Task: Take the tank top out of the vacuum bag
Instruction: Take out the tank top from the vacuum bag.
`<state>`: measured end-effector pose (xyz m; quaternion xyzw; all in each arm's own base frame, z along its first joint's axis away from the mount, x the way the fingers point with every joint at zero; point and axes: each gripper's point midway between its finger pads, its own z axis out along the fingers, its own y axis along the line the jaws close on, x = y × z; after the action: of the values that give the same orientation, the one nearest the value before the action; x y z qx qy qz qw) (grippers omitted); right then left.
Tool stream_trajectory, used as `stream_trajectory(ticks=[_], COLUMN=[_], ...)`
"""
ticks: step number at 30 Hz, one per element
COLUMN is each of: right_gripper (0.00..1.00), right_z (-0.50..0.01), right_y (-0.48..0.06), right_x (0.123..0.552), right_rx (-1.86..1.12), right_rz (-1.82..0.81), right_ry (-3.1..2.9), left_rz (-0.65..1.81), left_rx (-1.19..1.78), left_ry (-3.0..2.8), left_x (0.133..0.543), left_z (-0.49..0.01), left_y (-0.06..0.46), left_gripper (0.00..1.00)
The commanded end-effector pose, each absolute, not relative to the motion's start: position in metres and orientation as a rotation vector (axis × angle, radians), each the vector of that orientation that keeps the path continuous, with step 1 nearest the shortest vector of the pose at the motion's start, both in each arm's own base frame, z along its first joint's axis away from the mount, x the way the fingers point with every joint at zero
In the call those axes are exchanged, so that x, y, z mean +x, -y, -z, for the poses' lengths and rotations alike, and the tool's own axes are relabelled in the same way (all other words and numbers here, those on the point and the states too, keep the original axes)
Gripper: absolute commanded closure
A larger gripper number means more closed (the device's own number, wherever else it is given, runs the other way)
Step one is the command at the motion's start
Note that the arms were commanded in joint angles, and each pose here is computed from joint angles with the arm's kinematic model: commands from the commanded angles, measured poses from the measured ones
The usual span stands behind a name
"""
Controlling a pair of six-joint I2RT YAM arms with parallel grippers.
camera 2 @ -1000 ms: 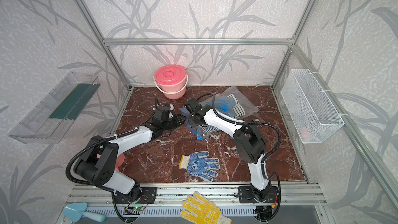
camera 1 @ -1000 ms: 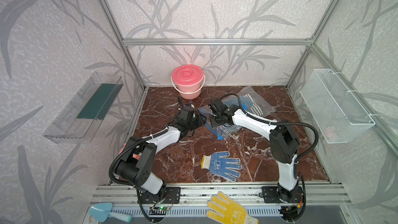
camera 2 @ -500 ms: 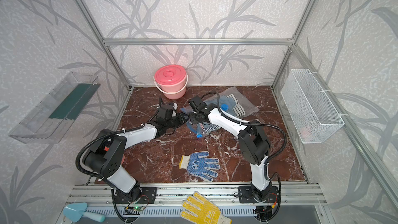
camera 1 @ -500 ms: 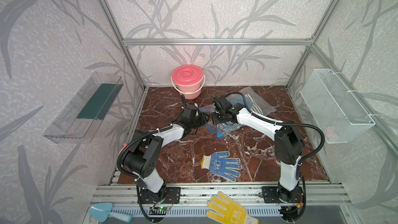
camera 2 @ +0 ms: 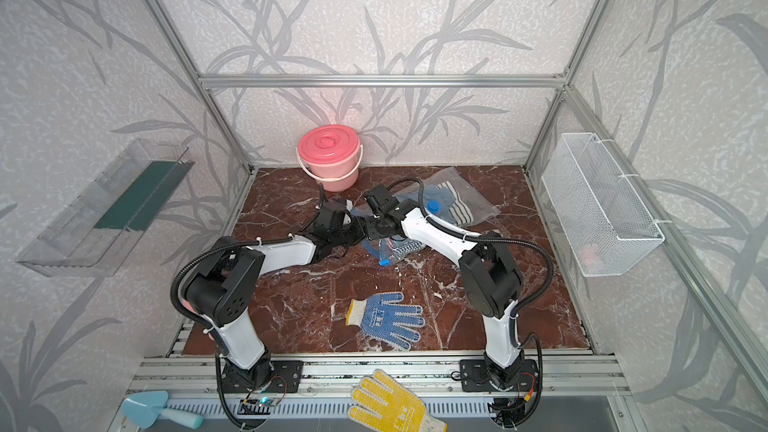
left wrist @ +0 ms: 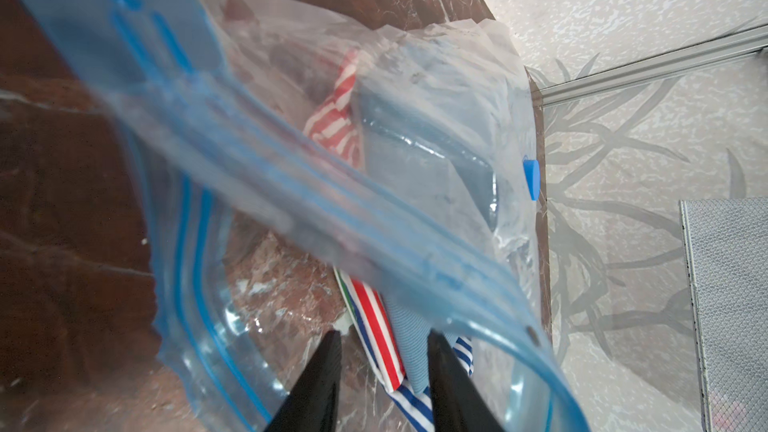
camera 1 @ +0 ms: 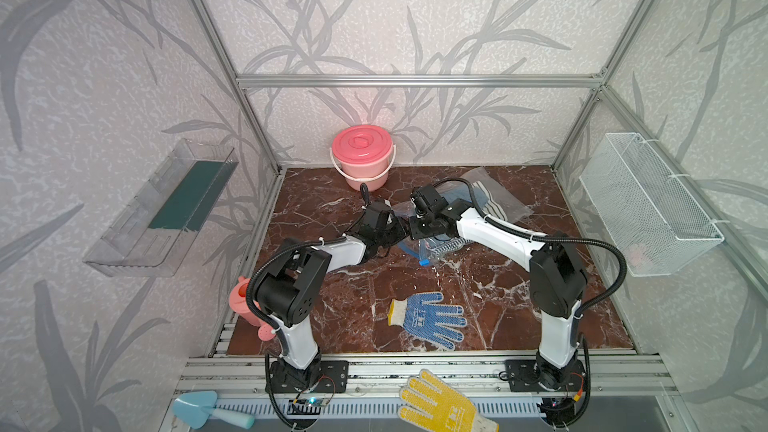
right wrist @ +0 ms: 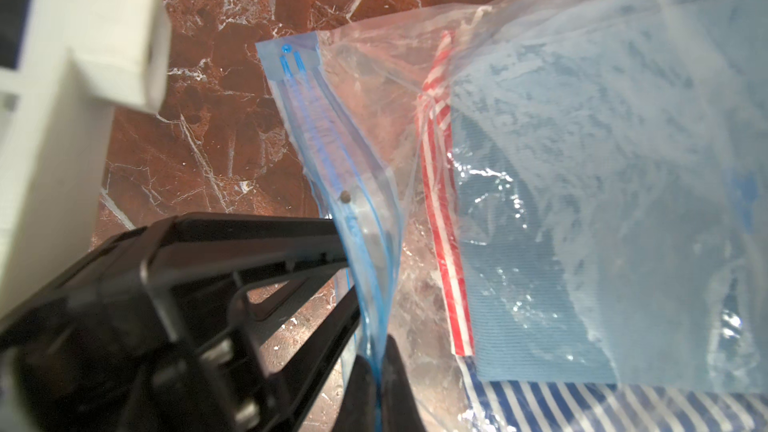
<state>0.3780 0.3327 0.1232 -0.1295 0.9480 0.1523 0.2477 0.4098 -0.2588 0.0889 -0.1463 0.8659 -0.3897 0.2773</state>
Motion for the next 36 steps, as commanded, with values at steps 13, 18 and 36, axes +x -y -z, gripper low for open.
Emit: stream_trajectory(ticks=[13, 18, 36], right_gripper=[1.00, 1.00, 1.00], right_z=[-0.167, -0.168, -0.161], right_y=[-0.325, -0.323, -0.316], right_x=[0.382, 0.383, 0.387], right_rx=[-0.253, -0.245, -0.181], right_rz=[-0.567, -0.574, -0.608], right_ry=[-2.517, -2.511, -2.528], left_rz=[1.139, 1.150, 1.188], left_rx=[-0.431, -0.430, -0.424], left_ry=[-2.243, -2.227, -2.229], left_x=[0.434, 0.442, 0.460], left_z=[-0.088, -0.090, -0.079], left_y=[0.276, 0.280, 0.296], left_gripper=[0.68, 0.68, 0.69])
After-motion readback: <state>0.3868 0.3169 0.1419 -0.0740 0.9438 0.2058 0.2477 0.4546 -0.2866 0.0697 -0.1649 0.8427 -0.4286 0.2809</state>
